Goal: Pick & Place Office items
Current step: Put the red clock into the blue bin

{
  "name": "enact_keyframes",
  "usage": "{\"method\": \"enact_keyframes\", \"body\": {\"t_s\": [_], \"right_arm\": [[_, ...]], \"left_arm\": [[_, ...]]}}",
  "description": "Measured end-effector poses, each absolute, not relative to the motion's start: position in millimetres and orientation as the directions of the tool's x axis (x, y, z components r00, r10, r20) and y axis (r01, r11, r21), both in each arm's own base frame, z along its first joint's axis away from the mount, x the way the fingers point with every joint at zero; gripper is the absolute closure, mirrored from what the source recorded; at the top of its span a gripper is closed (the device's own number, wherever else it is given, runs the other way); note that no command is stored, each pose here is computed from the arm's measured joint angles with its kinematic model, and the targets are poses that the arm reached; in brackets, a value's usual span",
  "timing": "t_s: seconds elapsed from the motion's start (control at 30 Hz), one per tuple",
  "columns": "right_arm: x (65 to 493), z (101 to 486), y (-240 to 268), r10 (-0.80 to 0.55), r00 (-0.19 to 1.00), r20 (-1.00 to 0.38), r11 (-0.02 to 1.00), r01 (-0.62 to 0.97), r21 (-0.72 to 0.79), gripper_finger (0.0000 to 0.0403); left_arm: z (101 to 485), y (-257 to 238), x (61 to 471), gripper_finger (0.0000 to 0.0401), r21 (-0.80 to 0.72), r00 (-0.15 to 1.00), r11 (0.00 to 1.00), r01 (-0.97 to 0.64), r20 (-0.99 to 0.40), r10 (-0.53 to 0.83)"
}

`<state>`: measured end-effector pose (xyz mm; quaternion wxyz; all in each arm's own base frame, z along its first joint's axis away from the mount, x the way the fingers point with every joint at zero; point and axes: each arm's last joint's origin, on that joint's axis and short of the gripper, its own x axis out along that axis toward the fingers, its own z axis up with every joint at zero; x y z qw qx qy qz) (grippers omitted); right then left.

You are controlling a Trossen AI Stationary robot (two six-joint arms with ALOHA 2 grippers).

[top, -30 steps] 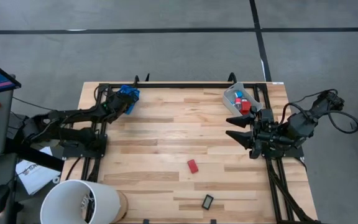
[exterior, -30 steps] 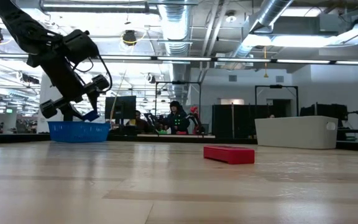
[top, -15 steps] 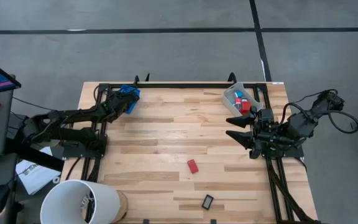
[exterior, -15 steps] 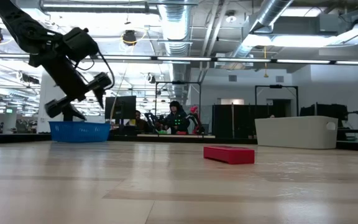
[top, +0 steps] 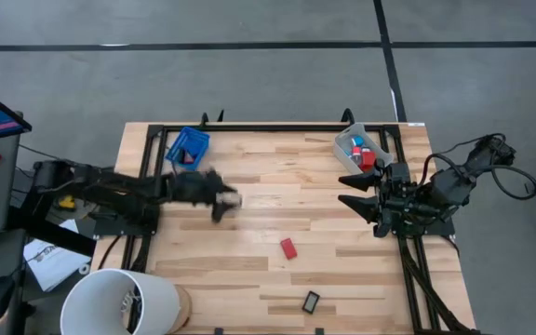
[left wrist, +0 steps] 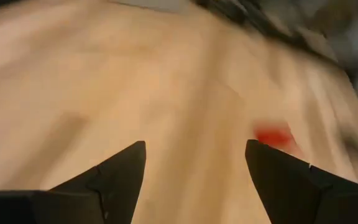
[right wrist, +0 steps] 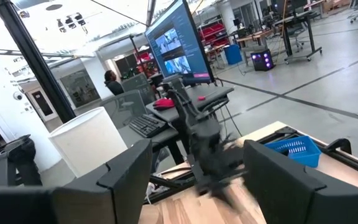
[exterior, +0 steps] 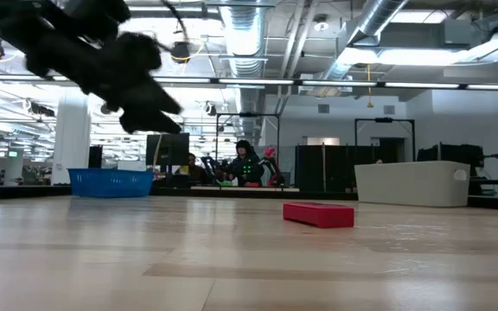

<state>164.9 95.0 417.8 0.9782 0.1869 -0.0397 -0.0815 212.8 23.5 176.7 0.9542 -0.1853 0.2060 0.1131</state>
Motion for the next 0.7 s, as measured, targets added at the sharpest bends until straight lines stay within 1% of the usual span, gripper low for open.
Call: {"method": "enact_keyframes", "body": {"t_s": [0.03,0.1,0.13,0.2,0.37,0.47,0.57,0.7], "right_arm": [[164.9,417.8,95.1,-0.174,0.984,0.048,0.917,0.144,0.373,0.0158],[164.6,418.0,95.5,-0.173,0.984,0.049,0.916,0.143,0.374,0.0158],[164.2,418.0,96.0,-0.170,0.984,0.049,0.917,0.140,0.374,0.0158],[163.7,418.0,97.1,-0.165,0.985,0.049,0.918,0.135,0.374,0.0158],[163.5,418.0,97.5,-0.162,0.986,0.049,0.916,0.132,0.379,0.0158],[163.7,417.5,97.5,-0.162,0.986,0.046,0.916,0.133,0.378,0.0158],[165.3,413.9,100.7,-0.153,0.988,0.023,0.913,0.132,0.387,0.0158],[165.2,403.4,108.4,-0.123,0.991,-0.048,0.902,0.132,0.411,0.0158]], "left_arm": [[175.6,11.5,213.3,0.0128,-0.236,0.891,0.949,-0.211,-0.446,0.088],[173.5,-7.4,212.3,0.0128,-0.112,0.884,0.991,-0.080,-0.468,0.019],[173.1,-14.4,211.7,0.0128,-0.064,0.882,0.997,-0.042,-0.471,0.007],[174.3,-22.8,211.5,0.0128,0.006,0.889,1.000,-0.019,-0.457,0.020],[181.7,-22.4,215.5,0.0128,0.019,0.925,0.998,-0.065,-0.374,0.067],[179.9,-19.1,220.1,0.0128,0.002,0.931,0.999,-0.048,-0.362,0.045],[173.8,-20.7,231.4,0.0128,0.036,0.917,0.999,0.037,-0.399,-0.019],[162.4,-27.0,258.4,0.0120,0.110,0.873,0.972,0.206,-0.469,-0.132]]}}
